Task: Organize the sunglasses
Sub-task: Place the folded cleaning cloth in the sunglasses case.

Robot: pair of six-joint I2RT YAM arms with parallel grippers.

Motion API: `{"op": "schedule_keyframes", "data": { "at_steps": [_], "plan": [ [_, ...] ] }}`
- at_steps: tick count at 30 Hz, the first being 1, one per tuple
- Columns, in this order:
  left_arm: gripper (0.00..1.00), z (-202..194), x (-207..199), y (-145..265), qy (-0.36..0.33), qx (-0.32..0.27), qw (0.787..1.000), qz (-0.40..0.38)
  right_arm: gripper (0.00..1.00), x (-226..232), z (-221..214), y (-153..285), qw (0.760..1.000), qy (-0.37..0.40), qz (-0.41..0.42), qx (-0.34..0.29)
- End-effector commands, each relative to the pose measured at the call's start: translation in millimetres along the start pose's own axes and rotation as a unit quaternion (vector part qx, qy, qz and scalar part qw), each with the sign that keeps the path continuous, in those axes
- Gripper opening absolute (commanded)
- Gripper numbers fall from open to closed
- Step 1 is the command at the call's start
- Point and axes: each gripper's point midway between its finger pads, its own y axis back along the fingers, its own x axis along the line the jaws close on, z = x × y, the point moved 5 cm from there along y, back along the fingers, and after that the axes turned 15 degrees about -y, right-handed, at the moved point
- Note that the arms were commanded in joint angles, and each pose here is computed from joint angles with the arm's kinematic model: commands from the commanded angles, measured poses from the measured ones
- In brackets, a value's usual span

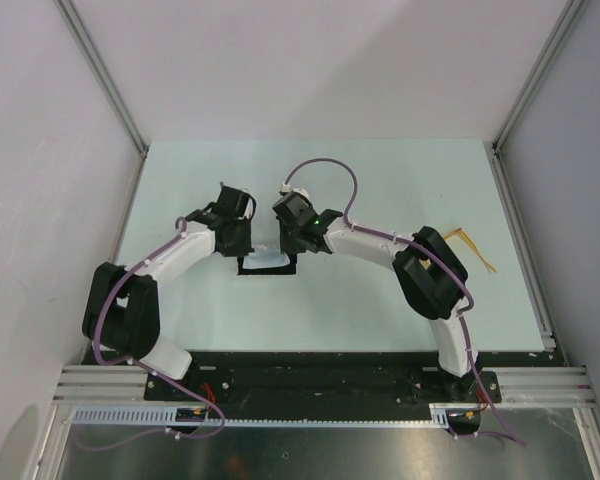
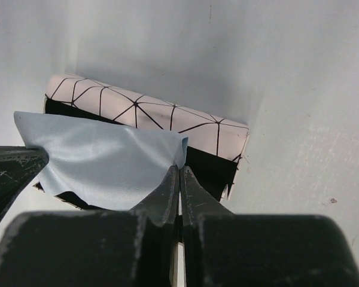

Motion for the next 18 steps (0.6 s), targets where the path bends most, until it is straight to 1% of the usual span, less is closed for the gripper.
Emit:
{"op": "schedule_keyframes", "data": {
  "at_steps": [1, 12, 18],
  "plan": [
    [0.01, 21.4, 0.2, 13.3, -0.002, -0.041, 0.999, -0.013, 0.00, 17.6, 20.7, 22.7, 0.999, -0.004, 0.026, -0.041],
    [0.00, 31.6, 1.8, 28.8, -0.007, -0.070, 0.997, -0.014, 0.00, 21.5, 26.1, 38.1, 0.998, -0.006, 0.035, -0.051],
    [0.00, 25.4, 1.5, 12.9, -0.003, -0.042, 0.999, -0.013, 0.00, 17.8, 20.1, 26.9, 0.999, -0.006, 0.029, -0.039]
  ]
}}
